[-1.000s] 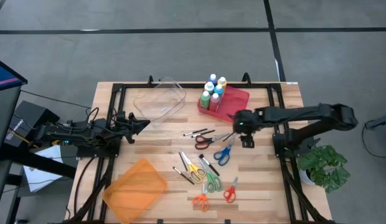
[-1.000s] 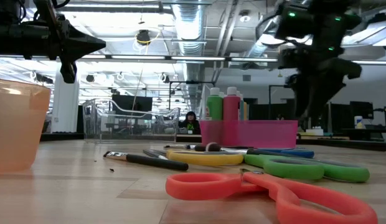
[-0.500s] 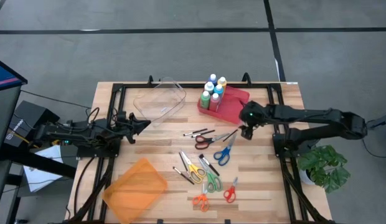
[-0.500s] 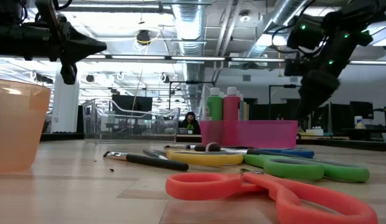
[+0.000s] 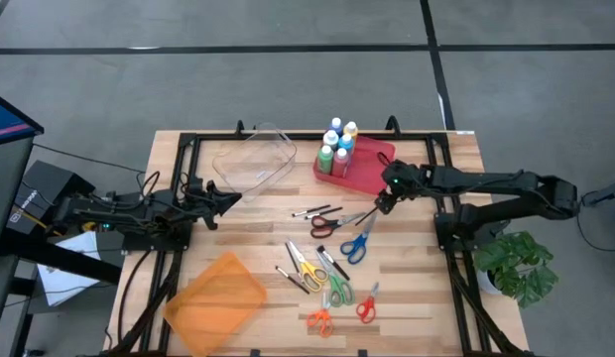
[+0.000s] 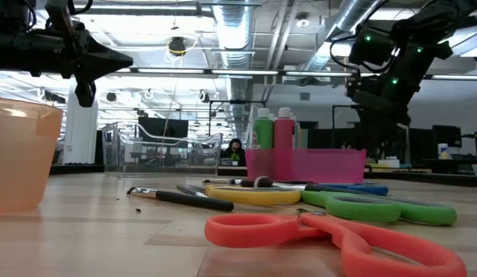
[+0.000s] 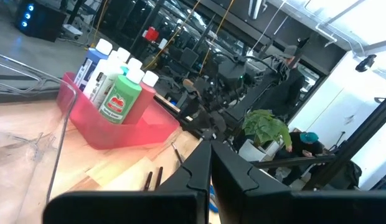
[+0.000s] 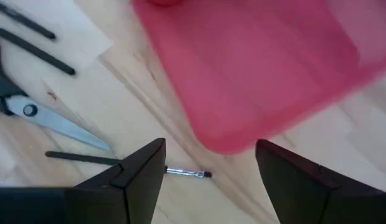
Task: Pick & Place Paint Supplies
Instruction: Put the black paint brush into the transparent bin
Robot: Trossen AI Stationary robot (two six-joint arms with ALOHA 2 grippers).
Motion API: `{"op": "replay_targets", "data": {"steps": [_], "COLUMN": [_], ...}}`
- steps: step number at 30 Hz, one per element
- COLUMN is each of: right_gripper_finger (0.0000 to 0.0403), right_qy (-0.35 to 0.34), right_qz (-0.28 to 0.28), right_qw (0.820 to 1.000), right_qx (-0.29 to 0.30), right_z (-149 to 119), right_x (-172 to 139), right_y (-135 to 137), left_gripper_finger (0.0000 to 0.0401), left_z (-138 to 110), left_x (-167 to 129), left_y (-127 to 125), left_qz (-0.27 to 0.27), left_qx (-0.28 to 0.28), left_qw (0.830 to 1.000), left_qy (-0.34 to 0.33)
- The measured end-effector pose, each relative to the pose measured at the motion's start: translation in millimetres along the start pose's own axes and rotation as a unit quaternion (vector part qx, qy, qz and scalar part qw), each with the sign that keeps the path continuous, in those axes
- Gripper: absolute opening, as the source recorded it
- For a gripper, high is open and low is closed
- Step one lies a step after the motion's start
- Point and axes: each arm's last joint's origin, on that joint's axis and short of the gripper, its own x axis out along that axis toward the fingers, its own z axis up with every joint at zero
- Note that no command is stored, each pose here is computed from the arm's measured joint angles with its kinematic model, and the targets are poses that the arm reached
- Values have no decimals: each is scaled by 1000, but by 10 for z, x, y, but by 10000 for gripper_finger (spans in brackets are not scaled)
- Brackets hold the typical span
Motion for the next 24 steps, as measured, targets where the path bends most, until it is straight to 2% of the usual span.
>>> {"op": "replay_targets", "data": {"steps": [3,5,8,16,24], "right_gripper_finger": [249,249,249,249,249], "right_qy": [46,26,66,50,45], "right_qz": [2,14,-9,-28,-53], "right_qw": [999,999,997,990,989], "right_qx": [14,33,45,131,132], "right_z": [-134,-69,-168,-119,-122], "right_x": [44,23,79,125,169], "right_y": [32,96,101,110,106], "left_gripper_finger": [6,6,6,6,6], "left_z": [0,0,-2,-16,-22], "left_x": [0,0,1,10,13], "left_y": [0,0,1,6,8], "left_qz": [0,0,1,5,6], "left_qx": [0,0,0,3,4], "left_qw": [1000,1000,1000,1000,1000], "left_qy": [0,0,1,7,9]}}
